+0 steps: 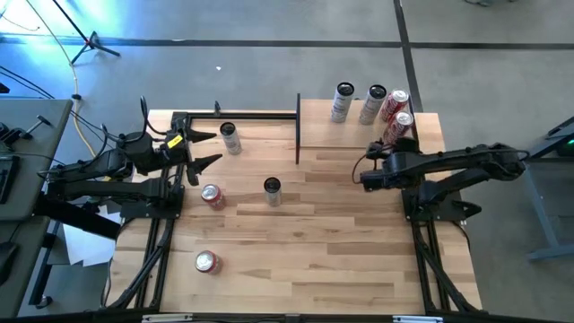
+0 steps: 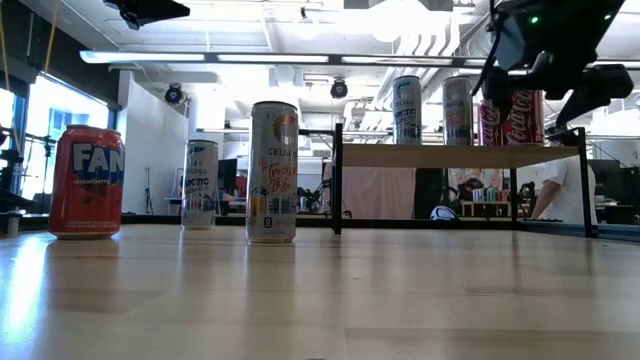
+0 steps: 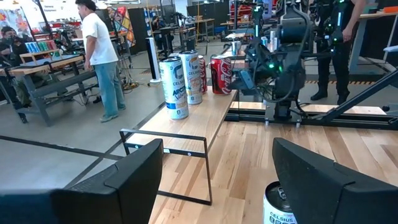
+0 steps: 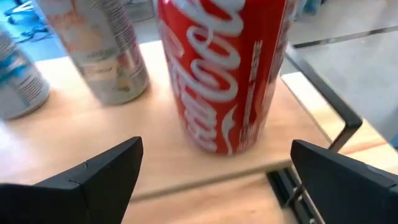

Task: Place canned beverage on shelf
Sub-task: Put the white soda can on the shelf aligned with the other white soda can

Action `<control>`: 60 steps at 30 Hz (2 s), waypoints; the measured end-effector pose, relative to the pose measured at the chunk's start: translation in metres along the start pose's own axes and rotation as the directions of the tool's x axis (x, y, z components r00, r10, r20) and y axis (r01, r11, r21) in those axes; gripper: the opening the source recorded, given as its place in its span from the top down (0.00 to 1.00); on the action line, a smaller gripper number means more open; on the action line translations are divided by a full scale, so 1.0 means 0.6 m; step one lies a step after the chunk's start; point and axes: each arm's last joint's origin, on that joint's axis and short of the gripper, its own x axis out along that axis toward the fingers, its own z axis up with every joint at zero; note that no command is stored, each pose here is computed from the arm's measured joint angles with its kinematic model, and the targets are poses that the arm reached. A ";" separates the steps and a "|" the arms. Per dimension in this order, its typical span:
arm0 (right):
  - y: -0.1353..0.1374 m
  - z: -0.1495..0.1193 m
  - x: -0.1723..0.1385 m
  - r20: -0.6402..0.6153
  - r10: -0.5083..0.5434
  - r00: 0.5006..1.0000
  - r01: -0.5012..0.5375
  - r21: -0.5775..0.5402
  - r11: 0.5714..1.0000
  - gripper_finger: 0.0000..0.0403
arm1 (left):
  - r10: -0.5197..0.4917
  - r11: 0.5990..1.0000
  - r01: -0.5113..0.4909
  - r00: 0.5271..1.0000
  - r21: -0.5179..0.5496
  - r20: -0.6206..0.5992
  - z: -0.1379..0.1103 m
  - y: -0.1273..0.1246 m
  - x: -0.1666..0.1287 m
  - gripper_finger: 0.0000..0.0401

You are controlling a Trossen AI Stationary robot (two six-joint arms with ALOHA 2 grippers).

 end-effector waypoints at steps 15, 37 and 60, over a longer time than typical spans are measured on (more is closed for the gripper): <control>-0.010 -0.062 -0.081 -0.338 0.206 0.918 -0.165 0.146 0.975 0.01 | 0.000 1.000 0.000 1.000 0.000 0.000 0.000 0.000 0.000 0.30; 0.156 -0.162 -0.151 -0.336 0.637 0.693 -0.587 0.250 0.770 0.02 | 0.001 1.000 -0.001 1.000 0.000 0.000 0.000 0.000 0.000 0.30; 0.292 -0.203 -0.253 -0.242 0.640 0.729 -0.680 -0.150 0.718 0.01 | 0.001 1.000 -0.001 1.000 0.000 0.000 0.000 0.000 0.000 0.30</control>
